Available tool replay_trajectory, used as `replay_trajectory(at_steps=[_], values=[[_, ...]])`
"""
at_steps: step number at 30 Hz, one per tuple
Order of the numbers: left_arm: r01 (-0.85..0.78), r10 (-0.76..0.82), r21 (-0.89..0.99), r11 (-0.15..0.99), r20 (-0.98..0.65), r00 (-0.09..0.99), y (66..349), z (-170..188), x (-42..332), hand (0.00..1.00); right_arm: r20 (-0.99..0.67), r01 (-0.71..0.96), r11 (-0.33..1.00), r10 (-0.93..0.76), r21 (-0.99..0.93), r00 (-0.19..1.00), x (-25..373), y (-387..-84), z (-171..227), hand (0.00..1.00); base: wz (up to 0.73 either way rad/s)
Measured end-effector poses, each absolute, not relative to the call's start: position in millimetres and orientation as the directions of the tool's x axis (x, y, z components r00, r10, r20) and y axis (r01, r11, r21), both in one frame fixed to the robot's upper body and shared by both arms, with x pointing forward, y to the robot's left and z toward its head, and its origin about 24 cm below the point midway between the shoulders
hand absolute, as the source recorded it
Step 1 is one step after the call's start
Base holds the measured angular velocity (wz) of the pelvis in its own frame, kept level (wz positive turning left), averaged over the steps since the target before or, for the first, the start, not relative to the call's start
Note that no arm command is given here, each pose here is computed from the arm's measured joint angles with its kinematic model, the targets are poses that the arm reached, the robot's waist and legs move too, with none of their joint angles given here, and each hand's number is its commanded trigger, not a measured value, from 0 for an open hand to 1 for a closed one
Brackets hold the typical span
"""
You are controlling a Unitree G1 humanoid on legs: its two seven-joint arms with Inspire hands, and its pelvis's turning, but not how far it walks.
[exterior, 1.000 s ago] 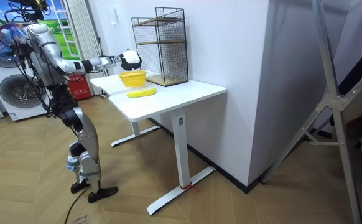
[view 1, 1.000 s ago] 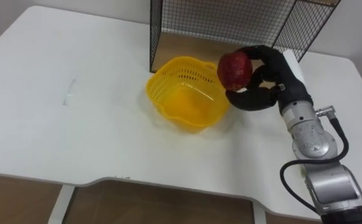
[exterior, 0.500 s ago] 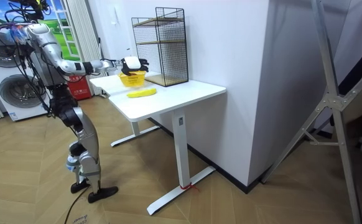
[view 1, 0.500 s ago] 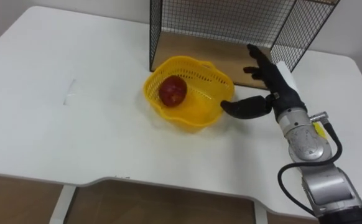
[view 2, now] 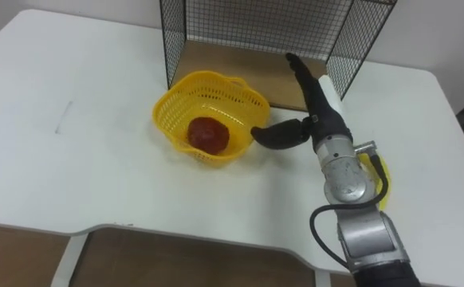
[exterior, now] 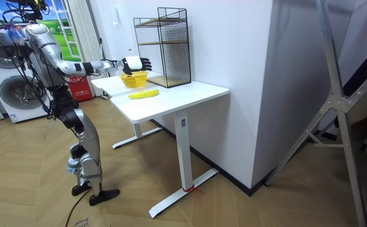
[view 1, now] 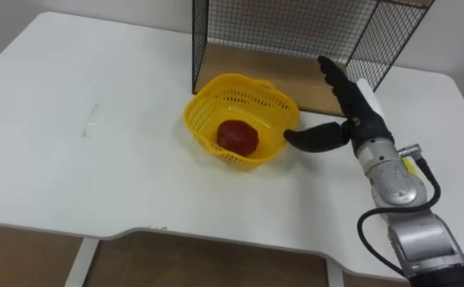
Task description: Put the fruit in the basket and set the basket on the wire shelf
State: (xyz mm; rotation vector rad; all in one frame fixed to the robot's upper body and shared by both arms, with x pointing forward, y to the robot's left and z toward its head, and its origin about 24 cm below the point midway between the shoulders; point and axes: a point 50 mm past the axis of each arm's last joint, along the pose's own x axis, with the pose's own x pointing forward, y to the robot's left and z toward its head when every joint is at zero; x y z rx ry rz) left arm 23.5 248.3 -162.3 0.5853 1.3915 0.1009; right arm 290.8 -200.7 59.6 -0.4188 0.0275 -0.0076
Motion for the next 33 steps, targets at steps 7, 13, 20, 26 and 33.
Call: replay_trajectory(at_steps=[7,13,20,26,33], values=[[0.264,0.409,0.439,0.859,-0.898,0.163,249.4,-162.4,7.8,0.0,0.107,0.216,0.947,-0.196,-0.236,0.975,289.3,-226.5,84.2,0.0,0.0],[0.241,0.435,0.462,0.854,-0.887,0.159,251.5,-161.5,2.2,0.0,0.191,0.424,0.883,-0.389,-0.201,0.901,283.5,-254.5,97.8,0.0,0.0],[0.222,0.435,0.466,0.857,-0.884,0.173,251.0,-160.9,3.5,0.0,0.258,0.516,0.841,-0.468,-0.166,0.845,278.2,-269.0,112.5,0.0,0.0],[0.22,0.431,0.461,0.86,-0.886,0.172,249.0,-161.5,3.4,0.0,0.252,0.536,0.83,-0.492,-0.152,0.833,277.6,-271.5,111.3,0.0,-0.05],[0.224,0.422,0.449,0.865,-0.892,0.162,248.0,-161.8,2.8,0.0,0.141,0.51,0.83,-0.49,-0.226,0.86,279.4,-280.9,87.2,0.0,0.0]])
